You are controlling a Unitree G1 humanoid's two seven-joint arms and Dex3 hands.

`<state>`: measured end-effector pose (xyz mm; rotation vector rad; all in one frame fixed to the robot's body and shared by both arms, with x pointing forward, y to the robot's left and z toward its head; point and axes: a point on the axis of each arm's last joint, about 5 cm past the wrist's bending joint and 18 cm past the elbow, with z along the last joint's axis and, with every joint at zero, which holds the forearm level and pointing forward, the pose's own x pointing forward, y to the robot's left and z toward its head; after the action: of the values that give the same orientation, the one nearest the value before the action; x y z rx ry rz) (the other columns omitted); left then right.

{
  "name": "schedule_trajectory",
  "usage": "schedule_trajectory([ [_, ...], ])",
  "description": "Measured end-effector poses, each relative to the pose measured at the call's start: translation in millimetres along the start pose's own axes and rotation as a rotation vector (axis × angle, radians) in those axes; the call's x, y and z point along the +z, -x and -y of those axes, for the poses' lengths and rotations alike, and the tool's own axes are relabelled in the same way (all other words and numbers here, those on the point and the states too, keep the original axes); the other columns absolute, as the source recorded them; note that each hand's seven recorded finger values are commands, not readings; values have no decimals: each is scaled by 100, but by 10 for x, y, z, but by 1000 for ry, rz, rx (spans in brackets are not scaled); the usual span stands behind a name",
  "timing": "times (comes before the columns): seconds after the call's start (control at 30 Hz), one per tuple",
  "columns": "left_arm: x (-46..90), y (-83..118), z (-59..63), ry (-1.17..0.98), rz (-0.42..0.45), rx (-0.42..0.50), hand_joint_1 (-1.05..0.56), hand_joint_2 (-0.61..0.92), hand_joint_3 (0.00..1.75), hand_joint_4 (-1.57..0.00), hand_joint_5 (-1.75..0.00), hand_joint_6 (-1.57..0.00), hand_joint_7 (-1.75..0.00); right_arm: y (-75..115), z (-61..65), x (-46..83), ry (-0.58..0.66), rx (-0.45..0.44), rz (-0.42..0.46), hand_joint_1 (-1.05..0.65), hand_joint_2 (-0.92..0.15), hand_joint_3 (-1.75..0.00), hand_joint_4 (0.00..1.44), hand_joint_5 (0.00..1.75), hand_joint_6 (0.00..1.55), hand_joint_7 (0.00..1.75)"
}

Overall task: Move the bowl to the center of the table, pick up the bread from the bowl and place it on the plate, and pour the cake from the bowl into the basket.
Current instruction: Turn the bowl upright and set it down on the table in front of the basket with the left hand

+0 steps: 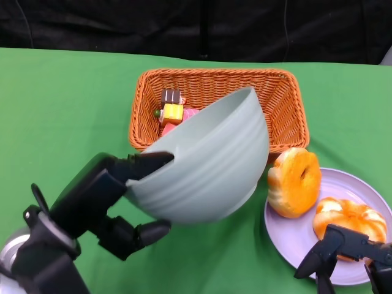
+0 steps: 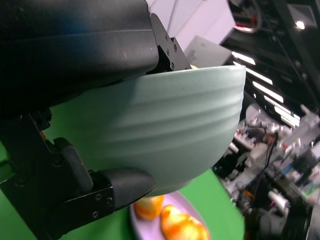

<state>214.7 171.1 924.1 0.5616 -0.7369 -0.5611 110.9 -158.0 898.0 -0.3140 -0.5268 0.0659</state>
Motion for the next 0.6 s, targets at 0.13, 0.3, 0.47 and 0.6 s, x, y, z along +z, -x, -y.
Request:
schedule_trajectory([
  [0.13, -18, 75, 26, -163, 45, -54, -21, 25, 160, -108, -175, -82, -175, -2, 8, 19, 2, -4, 5, -5, -15, -173, 89, 174, 84, 134],
  [0.3, -52, 146, 25, -393, 104, -156, -20, 31, 131, -105, -175, -78, -175, 5, 5, 27, 1, -8, 4, -5, -16, -174, 89, 173, 84, 135],
  [0.47, -127, 204, 34, -584, 135, -253, -26, 38, 101, -102, -175, -74, -175, 6, -1, 40, -3, -17, 0, -5, -18, -170, 90, 173, 84, 134],
  [0.6, -165, 242, 70, -704, 179, -348, -40, 75, 21, -98, -175, -94, -110, 4, -9, 45, -8, -21, 3, -6, -22, -166, 89, 173, 83, 134],
])
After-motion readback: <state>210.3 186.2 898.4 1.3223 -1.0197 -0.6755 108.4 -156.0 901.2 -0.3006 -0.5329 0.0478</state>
